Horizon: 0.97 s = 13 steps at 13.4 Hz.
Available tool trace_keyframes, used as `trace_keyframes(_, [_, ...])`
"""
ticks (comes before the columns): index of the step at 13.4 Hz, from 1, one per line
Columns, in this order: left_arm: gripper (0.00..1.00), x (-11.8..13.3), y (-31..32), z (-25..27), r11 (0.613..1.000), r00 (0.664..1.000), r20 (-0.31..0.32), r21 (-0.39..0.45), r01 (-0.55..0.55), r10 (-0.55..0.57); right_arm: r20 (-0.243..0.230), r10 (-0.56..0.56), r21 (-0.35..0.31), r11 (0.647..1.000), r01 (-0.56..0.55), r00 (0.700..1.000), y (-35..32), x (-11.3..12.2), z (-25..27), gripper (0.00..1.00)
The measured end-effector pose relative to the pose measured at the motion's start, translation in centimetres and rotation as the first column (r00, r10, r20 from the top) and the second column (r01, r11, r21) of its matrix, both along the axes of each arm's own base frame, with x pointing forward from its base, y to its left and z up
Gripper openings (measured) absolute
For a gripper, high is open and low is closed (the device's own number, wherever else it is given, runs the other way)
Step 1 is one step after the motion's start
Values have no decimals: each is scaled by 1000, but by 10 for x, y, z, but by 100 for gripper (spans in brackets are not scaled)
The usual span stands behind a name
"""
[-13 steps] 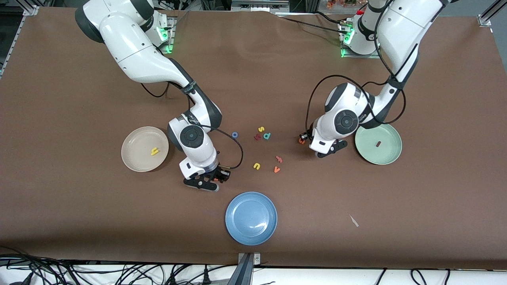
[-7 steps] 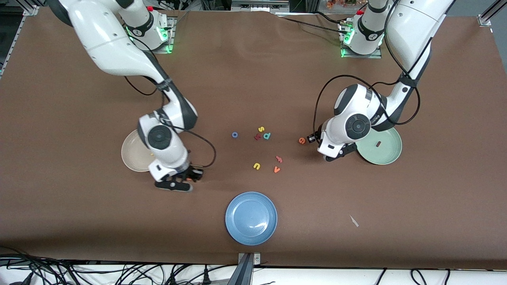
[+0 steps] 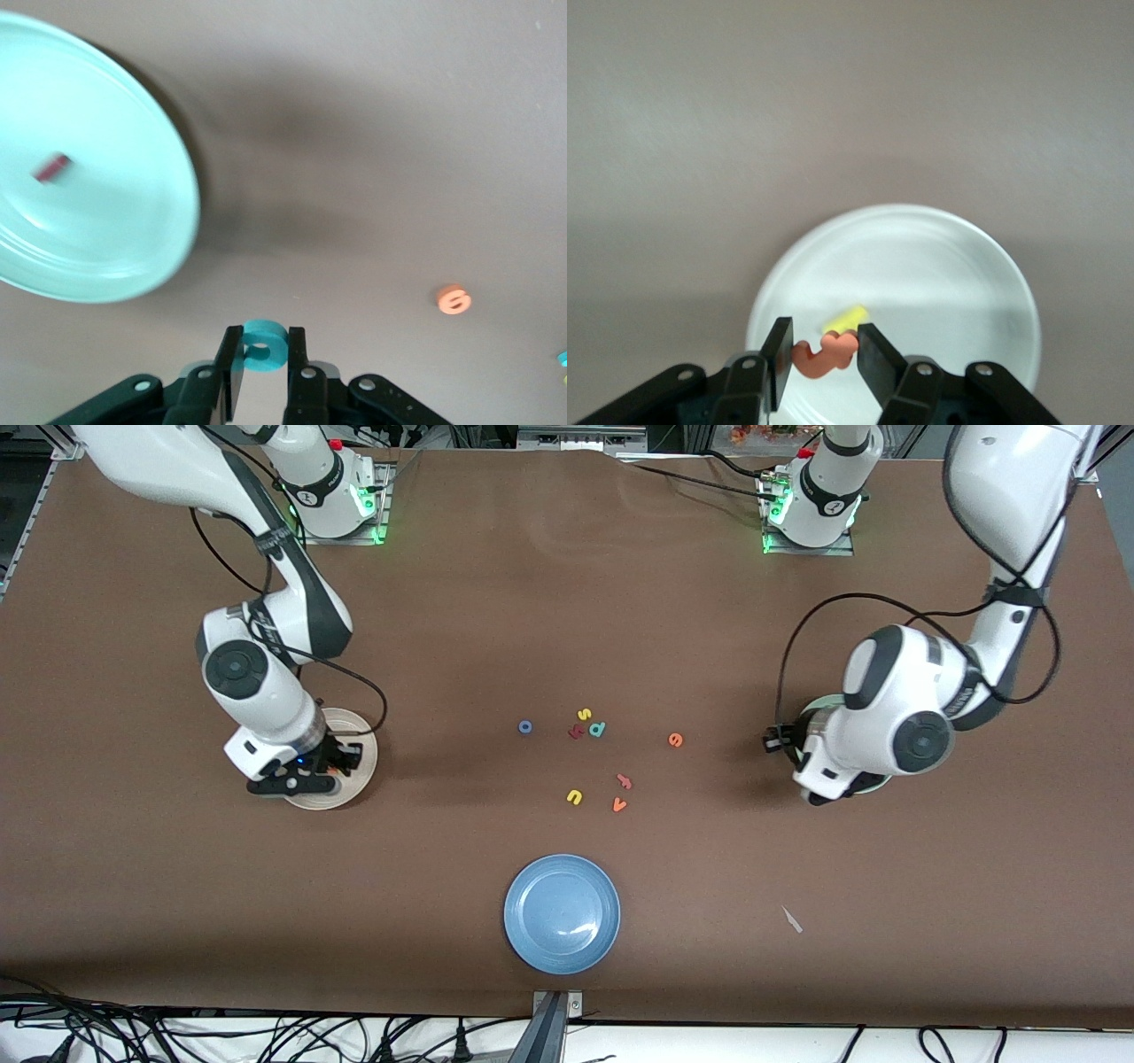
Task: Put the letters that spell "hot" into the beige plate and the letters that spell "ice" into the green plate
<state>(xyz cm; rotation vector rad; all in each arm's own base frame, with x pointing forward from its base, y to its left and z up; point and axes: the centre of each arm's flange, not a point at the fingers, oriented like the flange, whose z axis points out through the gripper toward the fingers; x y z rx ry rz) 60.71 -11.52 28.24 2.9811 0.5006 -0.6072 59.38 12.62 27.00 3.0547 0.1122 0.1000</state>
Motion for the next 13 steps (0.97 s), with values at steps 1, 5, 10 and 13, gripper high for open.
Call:
trace_keyframes(1, [21, 2, 16, -1, 1000, 1000, 1, 2, 29, -29, -16, 7, -5, 1000, -8, 1000, -11, -9, -2, 38])
trace_keyframes(5, [21, 2, 68, -12, 985, 988, -24, 82, 153, -152, -45, -5, 0, 1000, 5, 999, -19, -24, -9, 67])
trace_keyframes(10, [21, 0, 110, -57, 982, 981, -56, 35, 186, -184, -24, -71, 60, 996, 73, 997, 24, -30, -6, 87])
trace_keyframes(13, [49, 0, 110, -74, 979, 978, -64, 37, 199, -196, -8, -171, 113, 979, 171, 985, 96, -46, -8, 87])
